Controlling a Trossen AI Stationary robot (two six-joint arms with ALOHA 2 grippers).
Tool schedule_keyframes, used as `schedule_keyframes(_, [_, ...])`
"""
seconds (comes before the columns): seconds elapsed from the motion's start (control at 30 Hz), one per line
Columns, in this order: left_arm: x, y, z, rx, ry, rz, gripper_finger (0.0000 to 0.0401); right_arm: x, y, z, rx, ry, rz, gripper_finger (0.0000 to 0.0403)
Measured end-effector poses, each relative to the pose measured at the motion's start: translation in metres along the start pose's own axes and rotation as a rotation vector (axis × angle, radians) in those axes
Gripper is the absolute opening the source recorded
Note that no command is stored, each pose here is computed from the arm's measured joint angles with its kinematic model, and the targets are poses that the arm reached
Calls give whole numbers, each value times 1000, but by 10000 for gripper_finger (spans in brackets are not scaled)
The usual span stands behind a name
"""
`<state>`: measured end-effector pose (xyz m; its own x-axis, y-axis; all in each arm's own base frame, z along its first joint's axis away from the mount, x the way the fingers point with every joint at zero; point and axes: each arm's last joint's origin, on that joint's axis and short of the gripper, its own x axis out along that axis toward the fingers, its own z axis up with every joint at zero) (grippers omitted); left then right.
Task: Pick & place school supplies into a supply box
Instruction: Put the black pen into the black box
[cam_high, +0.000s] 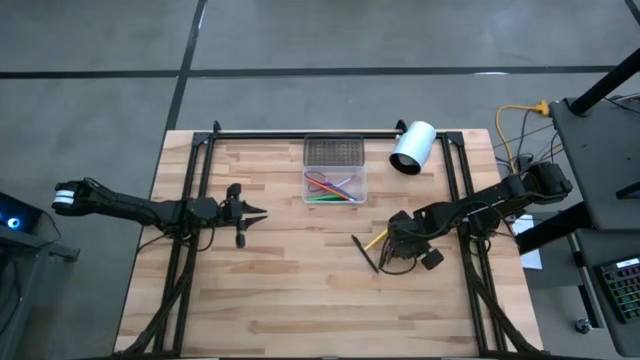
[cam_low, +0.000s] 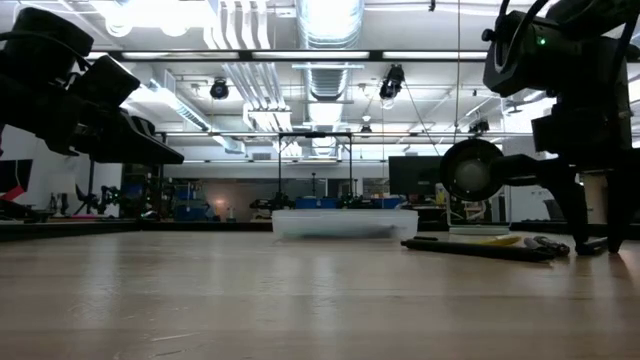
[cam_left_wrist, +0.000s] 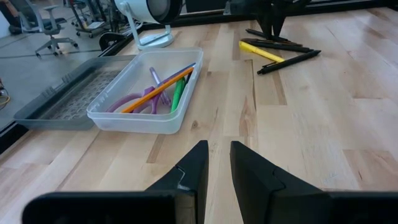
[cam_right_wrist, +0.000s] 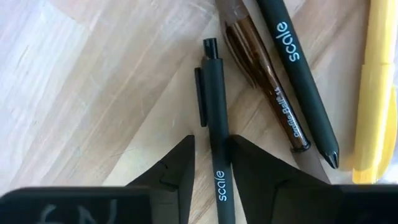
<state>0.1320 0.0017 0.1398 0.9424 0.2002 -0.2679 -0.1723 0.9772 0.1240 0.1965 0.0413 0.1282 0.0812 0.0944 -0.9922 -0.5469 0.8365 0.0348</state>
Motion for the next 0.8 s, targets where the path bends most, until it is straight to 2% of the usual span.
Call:
schedule_keyframes(0.47, [0, 0, 0, 0, 0, 0, 52, 0, 0, 1, -29, -10, 7, 32])
schedule_keyframes(0.8, [0, 0, 0, 0, 0, 0, 52, 1, 0, 1, -20, -12, 8, 25])
